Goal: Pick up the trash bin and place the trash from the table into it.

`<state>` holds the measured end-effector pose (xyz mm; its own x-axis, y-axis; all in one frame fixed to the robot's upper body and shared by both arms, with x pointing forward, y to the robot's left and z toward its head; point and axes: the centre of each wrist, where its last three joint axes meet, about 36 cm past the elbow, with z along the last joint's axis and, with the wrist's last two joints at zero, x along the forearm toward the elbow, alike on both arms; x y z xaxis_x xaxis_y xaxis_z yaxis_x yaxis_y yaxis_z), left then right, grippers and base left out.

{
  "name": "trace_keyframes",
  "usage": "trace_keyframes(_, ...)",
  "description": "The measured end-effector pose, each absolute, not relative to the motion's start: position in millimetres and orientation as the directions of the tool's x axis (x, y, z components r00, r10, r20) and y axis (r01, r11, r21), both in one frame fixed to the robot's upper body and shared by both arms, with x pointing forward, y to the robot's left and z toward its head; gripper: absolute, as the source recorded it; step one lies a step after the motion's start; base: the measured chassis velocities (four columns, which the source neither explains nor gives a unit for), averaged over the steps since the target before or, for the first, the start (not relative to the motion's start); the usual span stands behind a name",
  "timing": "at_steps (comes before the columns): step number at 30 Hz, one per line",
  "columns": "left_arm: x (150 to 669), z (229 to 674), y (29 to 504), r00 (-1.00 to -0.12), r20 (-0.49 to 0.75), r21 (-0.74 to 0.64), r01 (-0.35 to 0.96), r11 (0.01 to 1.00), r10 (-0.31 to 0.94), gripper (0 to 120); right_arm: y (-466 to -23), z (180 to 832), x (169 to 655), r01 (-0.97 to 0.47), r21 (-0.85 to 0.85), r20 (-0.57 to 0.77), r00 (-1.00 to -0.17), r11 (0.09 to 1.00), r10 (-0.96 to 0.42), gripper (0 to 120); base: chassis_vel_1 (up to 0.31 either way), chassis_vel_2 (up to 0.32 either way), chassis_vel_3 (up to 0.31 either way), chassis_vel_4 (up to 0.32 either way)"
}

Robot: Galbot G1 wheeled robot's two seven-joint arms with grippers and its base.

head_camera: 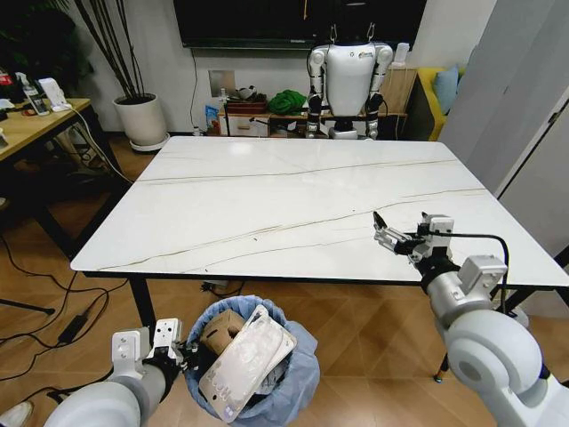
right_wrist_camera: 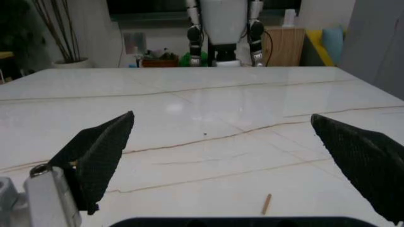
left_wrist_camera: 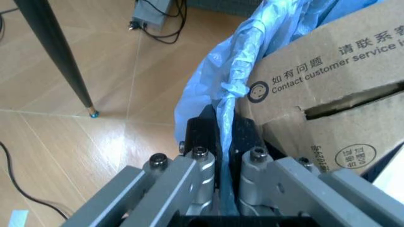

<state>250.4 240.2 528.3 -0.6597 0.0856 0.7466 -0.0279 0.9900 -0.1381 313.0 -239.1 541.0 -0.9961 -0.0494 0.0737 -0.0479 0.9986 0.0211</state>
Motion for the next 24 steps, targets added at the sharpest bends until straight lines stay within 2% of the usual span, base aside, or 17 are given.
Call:
trace_keyframes(6,248.1,526.2,239.8,-0.664,0.743,-0.136,-0.028,0.990,0.083,0,-233.0,527.9,288.3,-0.031,0.026,0.080,-0.996,0.999,-0.033,100,0.000,0.000,0.000,0.000)
trace_keyframes(12,250.8,529.2,242.8,-0.680,0.730,-0.123,-0.026,0.992,0.072,0,-215.0,494.8,264.4,0.051,0.047,0.075,-0.996,0.998,0.047,100,0.000,0.000,0.000,0.000)
trace_keyframes(24,251.2,529.1,240.9,-0.670,0.738,-0.137,-0.039,0.990,0.076,0,-212.6,479.4,255.1,0.069,0.021,0.061,-0.996,0.997,0.068,100,0.000,0.000,0.000,0.000)
